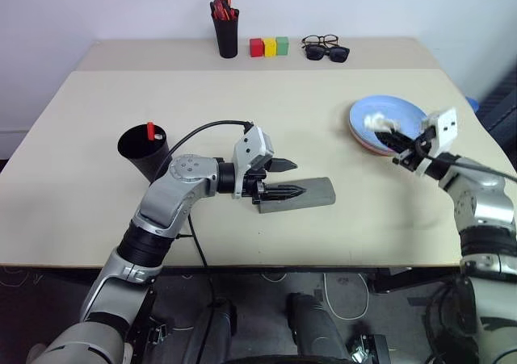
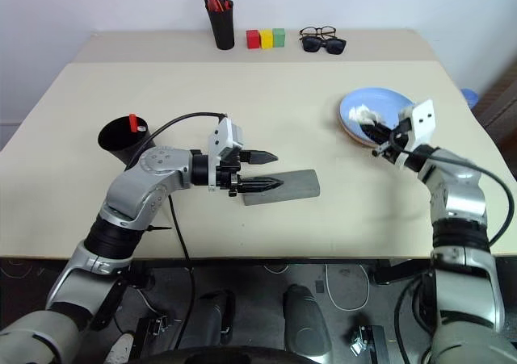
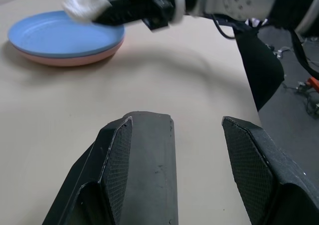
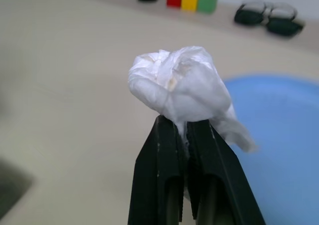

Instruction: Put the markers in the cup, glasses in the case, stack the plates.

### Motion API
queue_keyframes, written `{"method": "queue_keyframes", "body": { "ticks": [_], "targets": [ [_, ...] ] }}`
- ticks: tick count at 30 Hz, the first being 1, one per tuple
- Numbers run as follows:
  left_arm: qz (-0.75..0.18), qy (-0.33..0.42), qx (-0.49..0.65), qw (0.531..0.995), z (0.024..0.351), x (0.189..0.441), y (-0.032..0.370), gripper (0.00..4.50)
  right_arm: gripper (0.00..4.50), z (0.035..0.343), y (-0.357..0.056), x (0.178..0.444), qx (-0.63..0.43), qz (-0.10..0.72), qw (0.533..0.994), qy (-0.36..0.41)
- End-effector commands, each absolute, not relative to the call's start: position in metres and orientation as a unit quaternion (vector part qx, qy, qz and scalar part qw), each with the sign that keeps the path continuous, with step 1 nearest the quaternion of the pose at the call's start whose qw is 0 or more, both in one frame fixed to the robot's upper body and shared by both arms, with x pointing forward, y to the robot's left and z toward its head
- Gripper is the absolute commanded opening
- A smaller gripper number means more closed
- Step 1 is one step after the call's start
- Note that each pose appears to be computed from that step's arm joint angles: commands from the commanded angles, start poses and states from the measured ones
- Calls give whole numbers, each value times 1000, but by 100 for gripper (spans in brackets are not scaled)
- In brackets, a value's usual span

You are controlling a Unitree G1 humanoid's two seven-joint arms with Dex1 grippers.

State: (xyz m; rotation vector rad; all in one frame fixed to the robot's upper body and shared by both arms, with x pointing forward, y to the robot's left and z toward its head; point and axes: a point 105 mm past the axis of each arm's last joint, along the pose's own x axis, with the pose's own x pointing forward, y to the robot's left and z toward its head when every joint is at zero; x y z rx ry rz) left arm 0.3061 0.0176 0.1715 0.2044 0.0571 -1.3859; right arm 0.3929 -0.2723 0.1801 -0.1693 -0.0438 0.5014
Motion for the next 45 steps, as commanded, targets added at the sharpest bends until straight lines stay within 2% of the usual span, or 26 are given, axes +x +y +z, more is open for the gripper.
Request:
{"method": "queue_keyframes", "body": {
  "ticks": [1,3,6,12,17,21,26,30,35,42,45],
  "targets": [
    [-638,0,96,764,184,302,17,293,1,194,-283,405,-119,213,969,-37],
    [-631,-1,96,770,184,302,19,293,1,195,-286,417,-133,184,973,-30],
    [-621,-2,94,778,185,302,22,293,90,194,-288,429,-142,152,978,-19],
    [-596,-3,88,798,184,299,30,293,374,192,-295,436,-165,103,981,-11],
    [-557,-25,90,825,180,304,36,293,374,199,-302,429,-166,112,979,-38],
    [-513,-52,73,854,177,306,44,293,374,206,-317,410,-161,124,977,-69],
    [-460,-65,38,885,174,310,59,293,374,204,-332,367,-147,141,976,-83],
    [-435,-78,25,897,174,308,74,293,374,196,-331,320,-129,146,978,-78],
    [-395,-94,29,913,171,310,93,293,374,187,-331,285,-98,129,984,-71],
    [-288,-122,42,949,153,311,126,293,374,169,-328,260,-75,85,989,-96],
    [-275,-112,39,954,144,305,130,293,374,158,-324,254,-68,83,990,-89]
  ]
}}
